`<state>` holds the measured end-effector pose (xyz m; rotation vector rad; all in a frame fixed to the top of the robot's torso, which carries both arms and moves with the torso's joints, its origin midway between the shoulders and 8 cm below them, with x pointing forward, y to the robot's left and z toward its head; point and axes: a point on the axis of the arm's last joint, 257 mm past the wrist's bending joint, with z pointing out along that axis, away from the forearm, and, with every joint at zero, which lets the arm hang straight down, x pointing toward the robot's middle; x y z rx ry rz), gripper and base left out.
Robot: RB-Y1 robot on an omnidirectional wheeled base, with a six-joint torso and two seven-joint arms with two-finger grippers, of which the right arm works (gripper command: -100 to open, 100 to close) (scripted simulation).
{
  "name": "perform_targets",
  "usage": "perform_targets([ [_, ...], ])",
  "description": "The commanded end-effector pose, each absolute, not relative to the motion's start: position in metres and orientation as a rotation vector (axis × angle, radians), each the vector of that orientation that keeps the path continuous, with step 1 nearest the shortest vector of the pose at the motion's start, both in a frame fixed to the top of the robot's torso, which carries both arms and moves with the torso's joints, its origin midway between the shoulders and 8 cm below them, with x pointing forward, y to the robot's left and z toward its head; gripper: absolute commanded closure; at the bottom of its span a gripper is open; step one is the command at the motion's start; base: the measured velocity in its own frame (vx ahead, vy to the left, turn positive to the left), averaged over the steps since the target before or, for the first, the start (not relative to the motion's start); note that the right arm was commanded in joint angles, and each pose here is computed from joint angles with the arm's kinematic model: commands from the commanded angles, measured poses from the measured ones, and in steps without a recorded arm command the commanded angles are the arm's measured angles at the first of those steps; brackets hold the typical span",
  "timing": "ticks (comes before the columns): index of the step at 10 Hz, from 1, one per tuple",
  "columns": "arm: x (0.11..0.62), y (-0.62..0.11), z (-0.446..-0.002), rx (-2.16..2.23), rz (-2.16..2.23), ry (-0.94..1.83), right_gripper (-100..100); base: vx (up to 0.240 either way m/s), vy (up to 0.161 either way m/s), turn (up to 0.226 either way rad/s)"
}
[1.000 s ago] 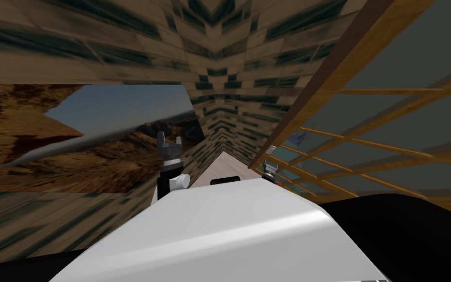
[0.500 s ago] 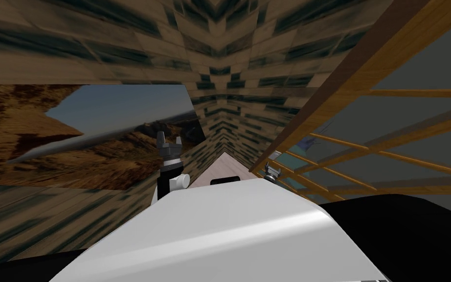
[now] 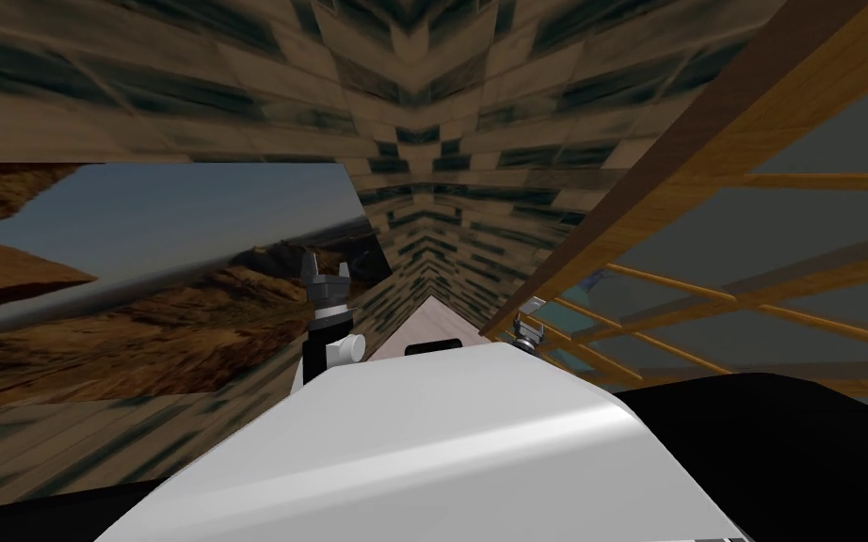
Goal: Pull the door open
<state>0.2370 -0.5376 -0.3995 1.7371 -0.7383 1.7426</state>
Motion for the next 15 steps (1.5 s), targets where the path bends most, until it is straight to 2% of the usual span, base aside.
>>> perform_targets([
  [1,0.232,-0.543,-0.401,1.743,1.751,-0.735,-100,0.155,-0.022,-0.069],
  [11,0.208,-0.574,-0.401,1.778,1.774,-0.702,-100,0.118,-0.047,-0.05],
  [12,0.208,-0.574,-0.401,1.778,1.774,-0.702,100,-0.025,0.027,0.036],
  [15,0.208,-0.574,-0.401,1.778,1.774,-0.702,100,-0.014,0.003,0.002],
])
